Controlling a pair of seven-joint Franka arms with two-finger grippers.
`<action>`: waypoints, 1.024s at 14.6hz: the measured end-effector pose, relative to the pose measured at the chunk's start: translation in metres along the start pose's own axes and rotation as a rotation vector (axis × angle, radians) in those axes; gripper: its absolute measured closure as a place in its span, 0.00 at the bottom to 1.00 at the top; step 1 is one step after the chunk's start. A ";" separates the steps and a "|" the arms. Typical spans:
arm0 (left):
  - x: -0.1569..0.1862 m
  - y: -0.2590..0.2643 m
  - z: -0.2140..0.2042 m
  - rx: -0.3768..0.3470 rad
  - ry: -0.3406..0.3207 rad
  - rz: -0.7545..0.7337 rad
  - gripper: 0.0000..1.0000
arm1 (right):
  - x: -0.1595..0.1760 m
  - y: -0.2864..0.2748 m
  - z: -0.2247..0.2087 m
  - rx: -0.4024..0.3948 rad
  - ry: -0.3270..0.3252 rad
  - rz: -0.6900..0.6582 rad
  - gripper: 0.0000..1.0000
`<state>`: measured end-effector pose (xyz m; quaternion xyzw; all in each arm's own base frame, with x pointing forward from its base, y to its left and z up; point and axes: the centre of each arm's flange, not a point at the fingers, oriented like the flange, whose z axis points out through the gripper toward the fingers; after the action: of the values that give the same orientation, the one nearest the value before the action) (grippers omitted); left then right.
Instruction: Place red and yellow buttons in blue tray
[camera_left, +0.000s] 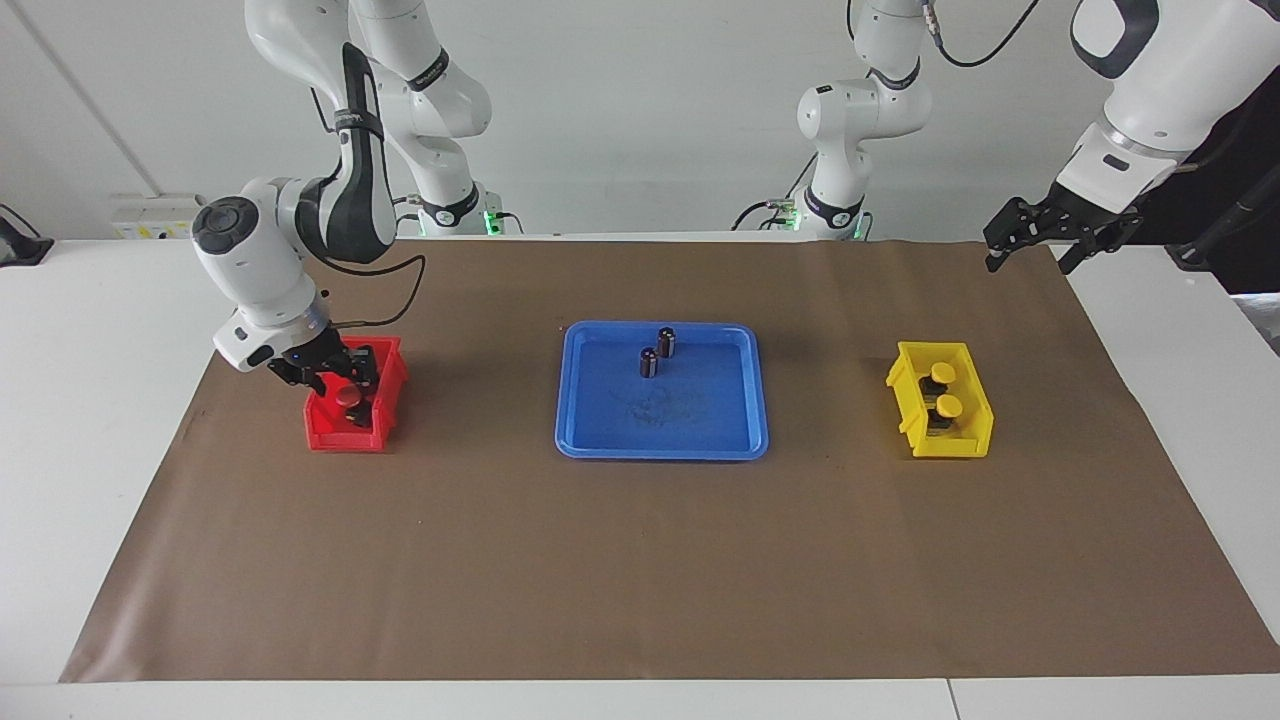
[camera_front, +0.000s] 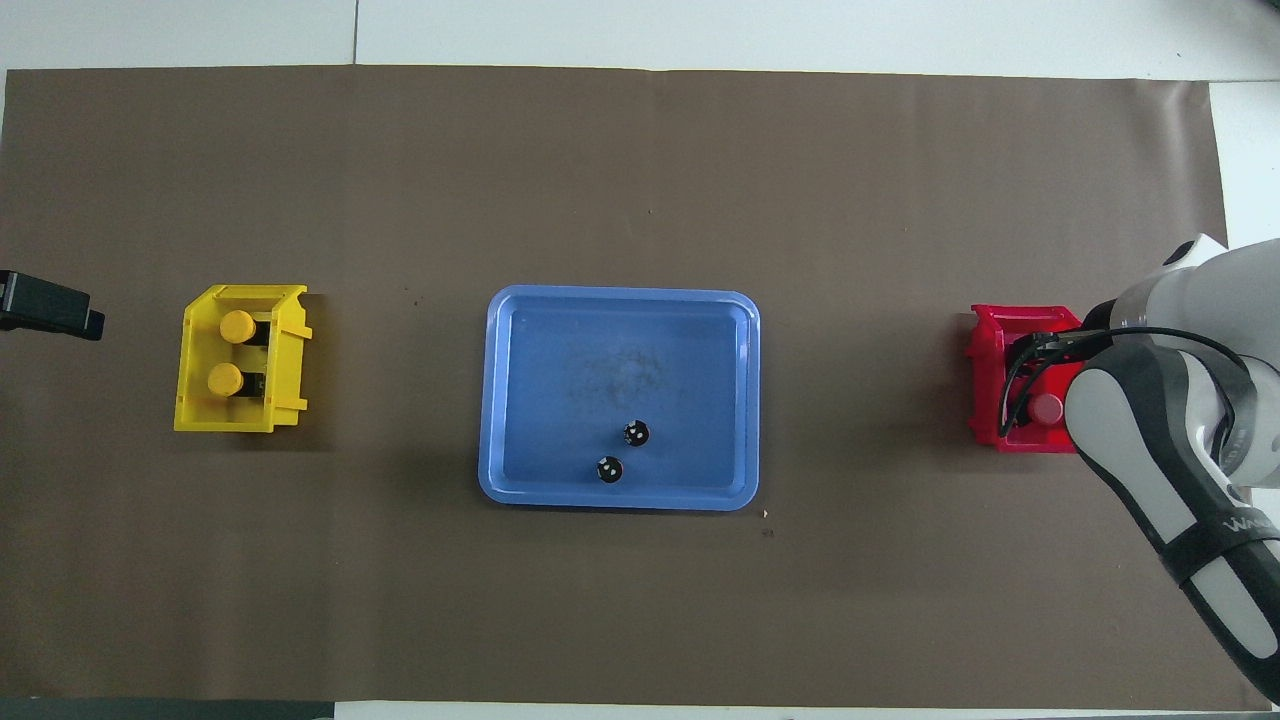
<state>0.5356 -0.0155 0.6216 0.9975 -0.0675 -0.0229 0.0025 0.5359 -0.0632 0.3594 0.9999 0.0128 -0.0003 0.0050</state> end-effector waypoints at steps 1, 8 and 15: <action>0.000 0.000 0.001 0.000 0.002 -0.001 0.00 | -0.001 0.000 0.003 0.000 0.004 -0.001 0.39; 0.000 -0.002 0.003 0.001 0.008 -0.004 0.00 | -0.005 -0.001 0.011 0.000 0.000 -0.018 0.50; -0.002 -0.002 0.010 0.003 0.018 -0.005 0.00 | 0.025 0.004 -0.057 -0.012 -0.076 -0.093 0.59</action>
<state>0.5331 -0.0134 0.6116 0.9978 -0.0652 -0.0139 0.0015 0.5607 -0.0657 0.4161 0.9975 0.0590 -0.0383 0.0113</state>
